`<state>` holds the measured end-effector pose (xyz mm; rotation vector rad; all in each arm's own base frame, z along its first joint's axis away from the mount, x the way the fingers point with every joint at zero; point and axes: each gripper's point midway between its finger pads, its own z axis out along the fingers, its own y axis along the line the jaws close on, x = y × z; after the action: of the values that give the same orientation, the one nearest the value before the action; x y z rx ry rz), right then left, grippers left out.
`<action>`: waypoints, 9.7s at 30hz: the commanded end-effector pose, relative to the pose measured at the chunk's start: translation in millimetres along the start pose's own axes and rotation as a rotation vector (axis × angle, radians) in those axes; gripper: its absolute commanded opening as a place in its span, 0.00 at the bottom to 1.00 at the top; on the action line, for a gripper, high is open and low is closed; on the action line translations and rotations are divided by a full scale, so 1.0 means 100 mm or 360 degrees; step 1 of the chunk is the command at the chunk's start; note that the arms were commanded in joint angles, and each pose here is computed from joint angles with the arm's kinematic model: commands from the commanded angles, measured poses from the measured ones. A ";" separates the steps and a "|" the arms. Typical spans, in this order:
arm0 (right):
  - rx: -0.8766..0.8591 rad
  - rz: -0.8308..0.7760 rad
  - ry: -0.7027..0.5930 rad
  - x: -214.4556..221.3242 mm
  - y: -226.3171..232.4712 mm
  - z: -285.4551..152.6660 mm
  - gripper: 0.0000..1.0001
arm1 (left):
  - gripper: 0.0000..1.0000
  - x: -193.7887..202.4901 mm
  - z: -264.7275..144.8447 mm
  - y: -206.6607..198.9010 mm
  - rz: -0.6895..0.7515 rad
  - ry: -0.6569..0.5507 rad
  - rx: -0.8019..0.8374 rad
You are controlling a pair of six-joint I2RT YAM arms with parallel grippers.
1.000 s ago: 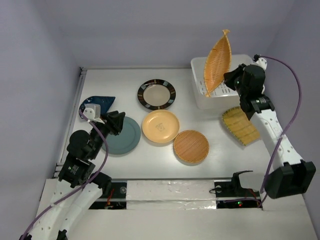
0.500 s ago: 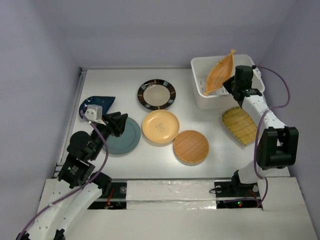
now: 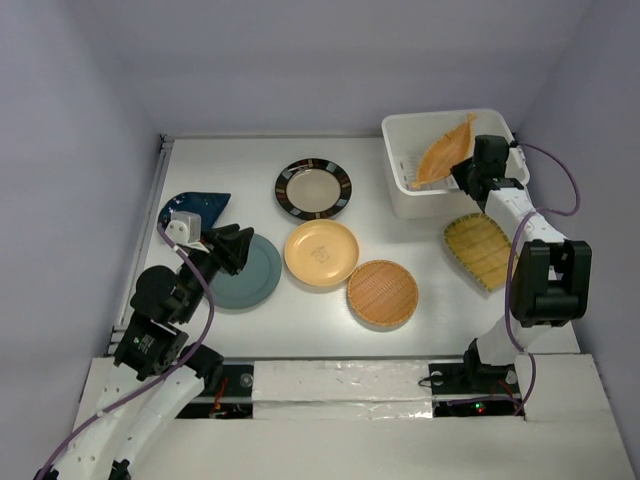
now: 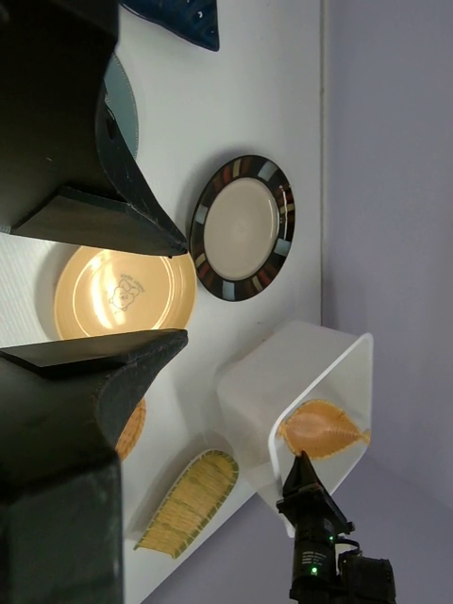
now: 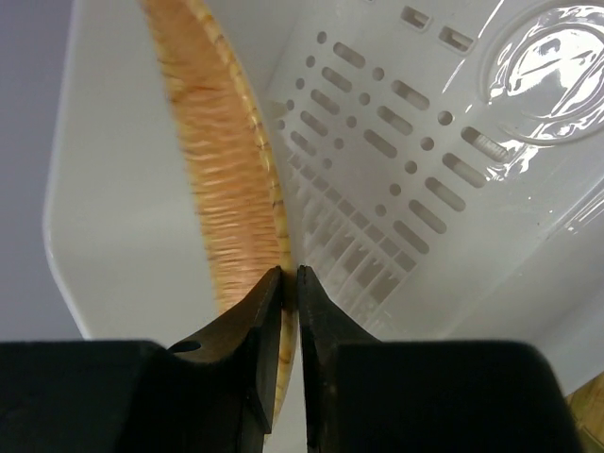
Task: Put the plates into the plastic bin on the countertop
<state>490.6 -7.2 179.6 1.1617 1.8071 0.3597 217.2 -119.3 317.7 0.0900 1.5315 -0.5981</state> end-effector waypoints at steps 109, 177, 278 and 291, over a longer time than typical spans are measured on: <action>-0.1264 -0.1009 0.0971 3.58 1.19 -2.33 0.19 | 0.00 -0.27 -0.02 0.09 -0.0033 -0.0127 -0.0117; -0.0728 -0.0319 0.0029 -0.60 0.95 -0.62 0.00 | 0.22 -0.36 -0.13 -0.07 -0.0056 -0.0204 0.0022; -0.1844 -0.0582 0.0885 2.06 0.03 -2.76 0.41 | 0.00 0.90 0.72 -1.07 -0.0930 0.0539 0.0806; -0.1701 -0.0507 0.0281 1.09 0.79 -2.88 0.00 | 0.47 0.72 0.61 -0.47 -0.0638 0.0344 0.0296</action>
<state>260.1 213.0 241.0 0.0507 1.7324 1.2680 238.8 -229.5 251.2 0.0239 1.7710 -1.2284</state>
